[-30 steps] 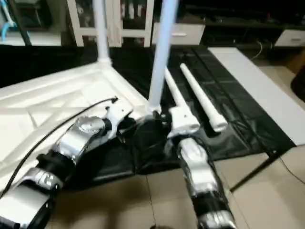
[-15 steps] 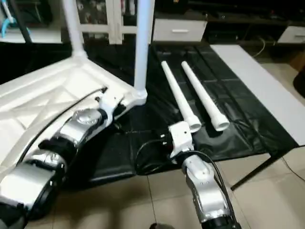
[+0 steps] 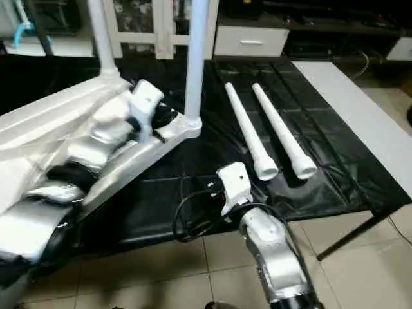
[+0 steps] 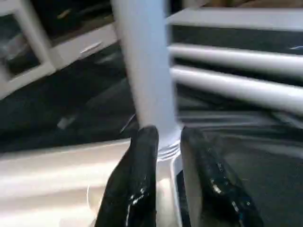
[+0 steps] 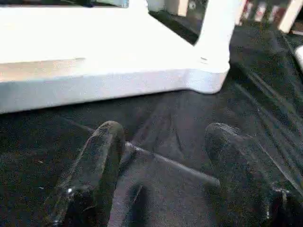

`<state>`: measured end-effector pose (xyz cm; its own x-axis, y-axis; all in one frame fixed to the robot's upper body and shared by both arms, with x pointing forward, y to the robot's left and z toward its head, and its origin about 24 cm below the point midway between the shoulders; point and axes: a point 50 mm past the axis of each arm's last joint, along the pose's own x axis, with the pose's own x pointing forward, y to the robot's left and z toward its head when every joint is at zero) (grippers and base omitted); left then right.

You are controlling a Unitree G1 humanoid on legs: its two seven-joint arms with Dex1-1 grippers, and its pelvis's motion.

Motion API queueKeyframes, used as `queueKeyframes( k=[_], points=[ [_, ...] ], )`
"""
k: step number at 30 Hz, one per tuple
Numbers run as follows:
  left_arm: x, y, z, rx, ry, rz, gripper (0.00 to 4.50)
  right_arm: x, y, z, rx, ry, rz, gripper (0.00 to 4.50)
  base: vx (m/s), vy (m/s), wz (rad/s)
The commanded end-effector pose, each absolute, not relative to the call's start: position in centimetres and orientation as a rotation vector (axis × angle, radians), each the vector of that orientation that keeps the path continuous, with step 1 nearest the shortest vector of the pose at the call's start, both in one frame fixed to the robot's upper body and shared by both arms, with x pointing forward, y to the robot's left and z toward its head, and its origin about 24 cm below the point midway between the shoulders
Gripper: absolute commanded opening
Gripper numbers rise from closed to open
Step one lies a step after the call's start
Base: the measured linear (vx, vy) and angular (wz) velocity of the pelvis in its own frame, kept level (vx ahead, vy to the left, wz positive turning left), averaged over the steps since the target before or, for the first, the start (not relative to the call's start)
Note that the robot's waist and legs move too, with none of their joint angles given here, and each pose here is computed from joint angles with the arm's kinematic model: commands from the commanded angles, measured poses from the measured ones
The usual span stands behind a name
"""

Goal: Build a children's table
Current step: Rotate table base

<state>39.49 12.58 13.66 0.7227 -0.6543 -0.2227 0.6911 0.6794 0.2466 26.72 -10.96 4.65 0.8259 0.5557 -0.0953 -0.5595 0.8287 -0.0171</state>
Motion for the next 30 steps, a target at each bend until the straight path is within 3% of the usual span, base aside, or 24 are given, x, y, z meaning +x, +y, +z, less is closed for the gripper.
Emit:
queueKeyframes(
  k=[1,2,3,4,5,11,12,15,16,24,30],
  points=[
    [37.6,13.2,13.9,0.312,0.174,-0.922,0.94,26.7,-11.4,5.2,-0.048,0.079,0.603,3.02,0.000,0.000,0.00],
    [36.8,13.7,14.0,0.315,0.183,-0.957,0.94,26.6,-11.5,5.3,-0.055,0.075,0.607,3.02,0.000,0.000,0.00],
    [35.0,15.9,14.2,0.318,0.245,-0.979,0.94,26.5,-11.6,5.3,-0.050,0.073,0.614,3.02,0.000,0.000,0.00],
    [34.9,16.1,14.2,0.322,0.250,-0.978,0.94,26.5,-11.6,5.3,-0.049,0.073,0.615,3.02,0.000,0.000,0.00],
    [33.3,18.7,14.2,0.406,0.327,-0.959,0.94,26.3,-11.6,5.4,-0.051,0.074,0.626,3.02,0.000,0.000,0.00],
    [30.4,22.5,14.4,0.485,0.478,-0.984,0.94,26.0,-11.4,5.3,-0.055,0.084,0.659,3.02,0.000,0.000,0.00],
    [28.9,23.7,14.6,0.483,0.556,-1.015,0.94,25.9,-11.2,5.2,-0.057,0.088,0.678,3.02,0.000,0.000,0.00],
    [27.7,24.5,14.8,0.499,0.625,-1.029,0.94,25.7,-11.2,5.3,-0.058,0.091,0.688,3.02,0.000,0.000,0.00],
    [27.0,25.8,14.6,0.560,0.710,-0.959,0.94,25.6,-11.1,5.3,-0.059,0.092,0.694,3.02,0.000,0.000,0.00],
    [28.6,27.6,13.3,0.590,0.759,-0.622,0.94,25.3,-10.9,5.3,-0.067,0.094,0.714,3.02,0.000,0.000,0.00],
    [28.0,27.3,12.5,0.558,0.810,-0.672,0.94,25.0,-11.1,5.3,-0.074,0.104,0.716,3.02,0.000,0.000,0.00]
  ],
)
